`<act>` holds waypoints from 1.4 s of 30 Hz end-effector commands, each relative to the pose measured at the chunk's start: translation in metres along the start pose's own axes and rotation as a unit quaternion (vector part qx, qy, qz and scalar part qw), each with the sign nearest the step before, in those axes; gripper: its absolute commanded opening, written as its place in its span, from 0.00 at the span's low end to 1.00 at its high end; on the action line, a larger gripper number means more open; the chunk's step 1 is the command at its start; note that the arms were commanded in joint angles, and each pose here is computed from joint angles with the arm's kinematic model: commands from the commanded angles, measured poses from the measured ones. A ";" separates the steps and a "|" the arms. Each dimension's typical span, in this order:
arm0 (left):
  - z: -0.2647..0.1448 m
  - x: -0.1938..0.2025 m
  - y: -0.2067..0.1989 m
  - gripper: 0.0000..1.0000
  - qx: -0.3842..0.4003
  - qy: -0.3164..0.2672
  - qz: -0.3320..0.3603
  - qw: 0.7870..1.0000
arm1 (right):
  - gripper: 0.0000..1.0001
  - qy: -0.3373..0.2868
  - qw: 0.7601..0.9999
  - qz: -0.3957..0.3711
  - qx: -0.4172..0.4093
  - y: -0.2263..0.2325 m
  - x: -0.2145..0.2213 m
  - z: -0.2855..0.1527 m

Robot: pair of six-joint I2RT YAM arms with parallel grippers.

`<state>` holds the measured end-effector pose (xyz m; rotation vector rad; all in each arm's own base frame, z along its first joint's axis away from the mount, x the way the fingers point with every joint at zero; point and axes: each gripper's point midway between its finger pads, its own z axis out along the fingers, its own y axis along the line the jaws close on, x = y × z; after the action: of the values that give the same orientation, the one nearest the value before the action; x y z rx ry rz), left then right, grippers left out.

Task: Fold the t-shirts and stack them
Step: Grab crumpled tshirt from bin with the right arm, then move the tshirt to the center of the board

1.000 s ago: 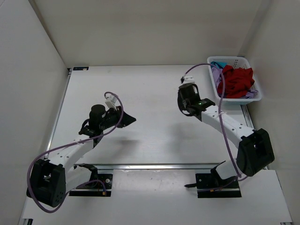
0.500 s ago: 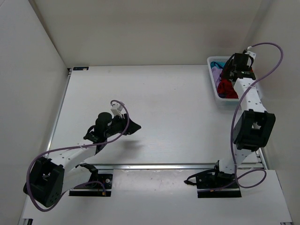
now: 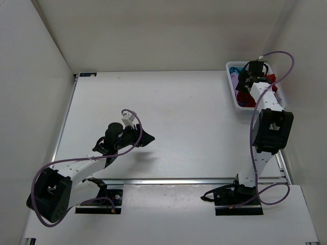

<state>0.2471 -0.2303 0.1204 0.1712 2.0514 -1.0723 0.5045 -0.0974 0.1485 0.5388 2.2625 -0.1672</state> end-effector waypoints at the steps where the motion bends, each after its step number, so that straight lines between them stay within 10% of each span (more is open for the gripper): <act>1: -0.001 -0.008 -0.002 0.51 0.010 -0.015 0.004 1.000 | 0.48 -0.023 1.000 0.005 0.010 -0.007 -0.013 0.004; 5: -0.002 -0.007 0.002 0.51 0.003 -0.015 -0.001 1.000 | 0.46 -0.009 1.000 0.004 0.007 -0.009 -0.010 0.011; 12: -0.003 -0.008 0.002 0.50 0.002 -0.018 -0.002 1.000 | 0.04 -0.040 0.999 0.011 0.027 -0.011 -0.025 -0.003; 20: -0.002 -0.013 -0.006 0.50 0.018 -0.018 -0.011 1.000 | 0.00 -0.238 0.970 0.051 -0.015 -0.004 -0.126 -0.145; 26: -0.004 -0.028 -0.016 0.50 0.026 -0.036 -0.020 0.999 | 0.00 -0.408 0.892 0.011 -0.191 0.081 -0.187 -0.358; 32: -0.017 -0.057 -0.008 0.52 0.011 -0.078 -0.052 0.996 | 0.00 -0.541 0.749 -0.063 -0.377 0.173 -0.170 -0.590; 35: -0.023 -0.061 -0.001 0.52 0.001 -0.088 -0.071 0.994 | 0.00 -0.545 0.690 -0.058 -0.472 0.185 -0.165 -0.639; 42: -0.041 -0.071 0.017 0.52 -0.025 -0.127 -0.096 0.987 | 0.00 -0.464 0.725 -0.029 -0.509 0.180 -0.167 -0.539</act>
<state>0.2790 -0.1832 0.1677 -0.1374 1.9134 -1.0958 0.2881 0.1684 0.6776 -0.2310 1.0159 0.4923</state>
